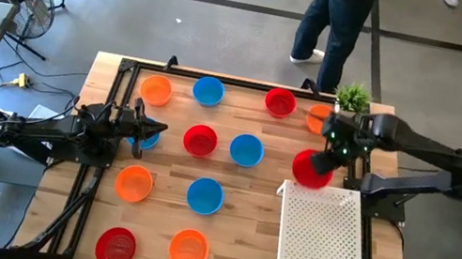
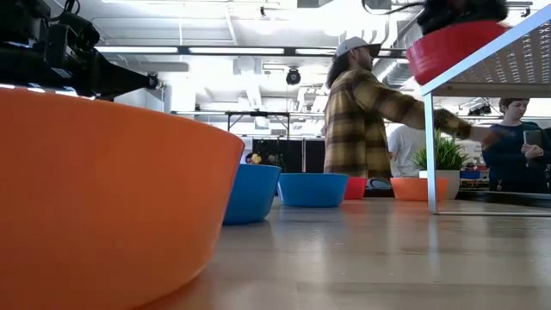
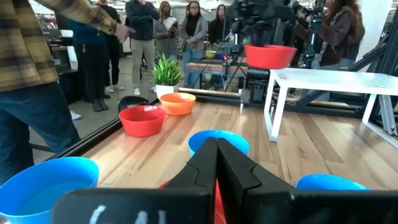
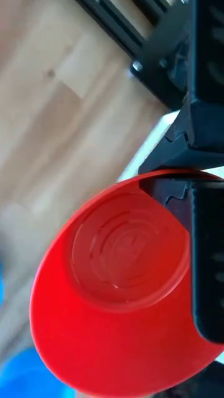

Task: Pick & Place Mini bowls
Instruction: Put the red bowl on the shelf, then put the orange bowl on the shelf

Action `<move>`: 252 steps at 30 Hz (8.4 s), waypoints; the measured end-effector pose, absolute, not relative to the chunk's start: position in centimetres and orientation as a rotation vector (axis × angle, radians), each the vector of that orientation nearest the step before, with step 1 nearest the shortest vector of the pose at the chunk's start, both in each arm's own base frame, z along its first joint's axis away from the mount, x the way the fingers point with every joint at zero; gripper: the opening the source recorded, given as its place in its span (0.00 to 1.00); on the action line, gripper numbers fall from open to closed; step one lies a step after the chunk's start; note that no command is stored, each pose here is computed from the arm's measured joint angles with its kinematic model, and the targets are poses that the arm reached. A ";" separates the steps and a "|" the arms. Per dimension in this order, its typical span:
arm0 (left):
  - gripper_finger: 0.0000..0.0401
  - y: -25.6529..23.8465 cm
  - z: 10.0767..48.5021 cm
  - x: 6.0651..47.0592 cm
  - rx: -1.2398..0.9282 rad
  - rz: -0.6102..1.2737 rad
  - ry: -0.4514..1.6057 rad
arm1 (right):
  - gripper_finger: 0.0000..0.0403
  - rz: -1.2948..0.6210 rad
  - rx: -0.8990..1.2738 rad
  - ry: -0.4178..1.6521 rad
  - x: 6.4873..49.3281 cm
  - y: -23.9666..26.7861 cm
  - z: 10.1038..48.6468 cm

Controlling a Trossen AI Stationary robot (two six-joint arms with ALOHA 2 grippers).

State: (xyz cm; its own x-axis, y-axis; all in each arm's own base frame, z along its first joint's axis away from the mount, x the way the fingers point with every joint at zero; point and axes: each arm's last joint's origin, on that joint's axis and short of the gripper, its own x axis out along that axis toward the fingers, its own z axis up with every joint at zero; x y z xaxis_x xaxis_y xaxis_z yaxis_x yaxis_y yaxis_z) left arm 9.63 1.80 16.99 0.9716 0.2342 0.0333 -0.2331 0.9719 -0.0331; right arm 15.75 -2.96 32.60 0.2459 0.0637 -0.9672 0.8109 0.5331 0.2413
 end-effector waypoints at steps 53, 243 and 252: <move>0.00 1.9 17.5 9.6 0.024 0.284 -0.080 | 0.00 -0.515 1.124 1.519 12.0 20.3 29.8; 0.00 2.1 16.4 10.0 -0.083 0.330 0.022 | 0.03 -0.886 0.616 1.073 19.3 -14.9 15.9; 0.00 2.1 16.4 10.0 -0.083 0.330 0.022 | 0.05 -0.708 0.781 1.085 19.5 -11.9 17.3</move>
State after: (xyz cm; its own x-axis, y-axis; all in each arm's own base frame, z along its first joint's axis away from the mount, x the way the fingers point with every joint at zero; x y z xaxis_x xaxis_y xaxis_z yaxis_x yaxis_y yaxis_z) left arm 9.97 2.12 16.44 0.9459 0.3226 -0.0350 -0.3243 0.9427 -0.0778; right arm 19.50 -11.86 17.28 0.3091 -0.1186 -0.9436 0.8160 0.5426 0.1991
